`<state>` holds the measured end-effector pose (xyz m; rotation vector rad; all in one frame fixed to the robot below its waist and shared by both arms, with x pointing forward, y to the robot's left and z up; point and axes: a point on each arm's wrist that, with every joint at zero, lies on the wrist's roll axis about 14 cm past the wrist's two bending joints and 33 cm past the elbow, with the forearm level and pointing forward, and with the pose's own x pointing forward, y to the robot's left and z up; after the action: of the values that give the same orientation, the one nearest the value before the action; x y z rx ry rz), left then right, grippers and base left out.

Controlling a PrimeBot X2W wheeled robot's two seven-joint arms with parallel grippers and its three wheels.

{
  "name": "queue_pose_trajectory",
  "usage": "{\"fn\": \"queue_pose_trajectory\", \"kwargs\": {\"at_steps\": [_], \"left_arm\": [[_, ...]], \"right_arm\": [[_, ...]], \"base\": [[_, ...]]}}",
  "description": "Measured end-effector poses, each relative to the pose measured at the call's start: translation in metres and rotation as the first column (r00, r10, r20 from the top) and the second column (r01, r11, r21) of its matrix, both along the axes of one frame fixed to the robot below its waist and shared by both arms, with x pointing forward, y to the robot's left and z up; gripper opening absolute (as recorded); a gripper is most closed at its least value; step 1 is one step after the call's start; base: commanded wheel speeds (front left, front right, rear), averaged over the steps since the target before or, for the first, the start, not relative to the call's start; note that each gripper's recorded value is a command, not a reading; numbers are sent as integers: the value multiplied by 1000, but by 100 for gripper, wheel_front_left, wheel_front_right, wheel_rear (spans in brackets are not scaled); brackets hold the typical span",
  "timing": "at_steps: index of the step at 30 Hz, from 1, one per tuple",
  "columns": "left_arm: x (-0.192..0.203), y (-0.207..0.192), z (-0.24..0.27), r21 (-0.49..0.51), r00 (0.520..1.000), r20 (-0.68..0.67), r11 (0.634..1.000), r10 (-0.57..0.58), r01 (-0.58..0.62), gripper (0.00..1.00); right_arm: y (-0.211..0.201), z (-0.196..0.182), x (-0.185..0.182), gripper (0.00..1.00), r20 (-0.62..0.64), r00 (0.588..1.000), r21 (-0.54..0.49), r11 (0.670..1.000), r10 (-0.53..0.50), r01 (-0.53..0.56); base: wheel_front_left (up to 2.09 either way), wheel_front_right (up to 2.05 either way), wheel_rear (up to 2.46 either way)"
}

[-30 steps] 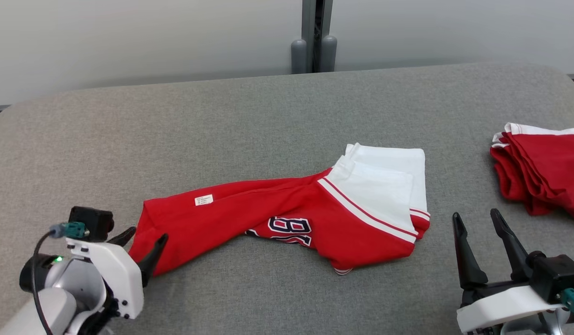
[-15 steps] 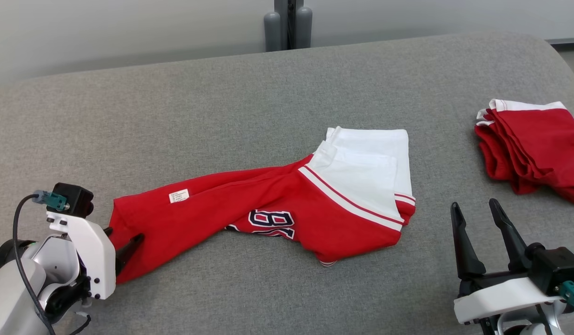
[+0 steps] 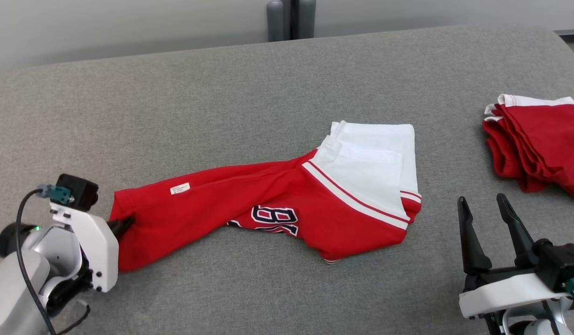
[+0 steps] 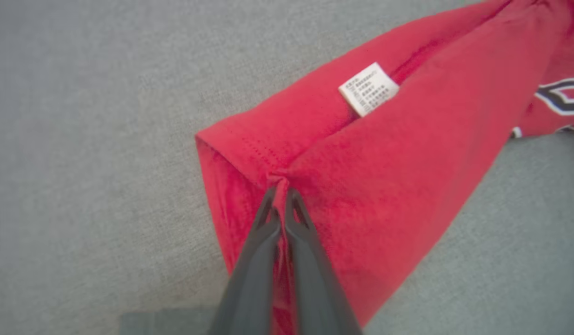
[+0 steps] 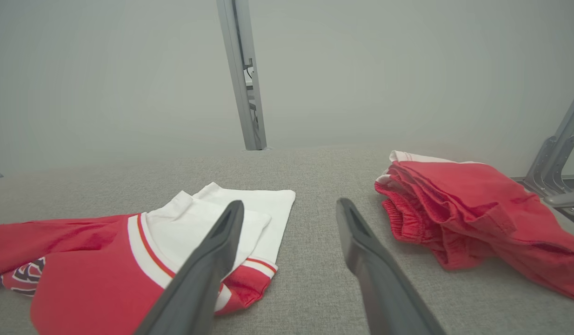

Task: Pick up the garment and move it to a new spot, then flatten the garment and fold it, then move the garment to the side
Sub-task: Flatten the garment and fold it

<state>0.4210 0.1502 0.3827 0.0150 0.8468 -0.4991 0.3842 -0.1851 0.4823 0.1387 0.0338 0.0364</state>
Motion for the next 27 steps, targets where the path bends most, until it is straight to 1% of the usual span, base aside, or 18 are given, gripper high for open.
{"fn": "queue_pose_trajectory", "kwargs": {"at_steps": [2,3,5,7,8,10,12,16,21,24,27], "left_arm": [[10,0,12,3,997,76,1000,-13,13,0],[17,-1,21,4,990,138,1000,-25,24,0],[27,-2,36,10,972,231,999,-43,42,0],[34,-2,48,28,942,330,998,-61,55,0],[34,-3,50,22,936,348,999,-52,47,0],[33,-4,55,41,911,408,998,-56,43,0],[25,-12,53,28,896,442,999,-47,39,0],[-3,-24,38,28,885,465,999,-34,24,0],[-42,-29,11,62,893,446,997,-60,36,0],[-58,-32,1,66,896,439,997,-69,44,0],[-72,-30,-9,47,911,411,999,-26,7,0]], "right_arm": [[0,-1,1,100,-1,1000,0,1000,0,0],[1,-1,2,100,-1,1000,1,1000,2,-2],[3,-1,4,100,-2,1000,0,1000,9,-9],[4,-1,7,100,0,1000,0,1000,14,-14],[5,-1,8,100,1,1000,1,1000,17,-17],[7,-2,9,100,0,1000,1,1000,22,-22],[8,-2,10,100,1,1000,2,1000,24,-24],[9,-3,12,100,-2,1000,3,1000,29,-29],[16,-6,14,100,-7,999,0,999,51,-51],[20,-4,17,100,-3,998,-4,998,63,-63],[23,-2,19,100,-1,997,-9,997,71,-71]], "base": [[0,0,0],[0,0,0],[0,0,0],[0,0,0],[0,0,0],[0,0,0],[0,0,0],[0,0,0],[0,0,0],[0,0,0],[0,0,0]]}}
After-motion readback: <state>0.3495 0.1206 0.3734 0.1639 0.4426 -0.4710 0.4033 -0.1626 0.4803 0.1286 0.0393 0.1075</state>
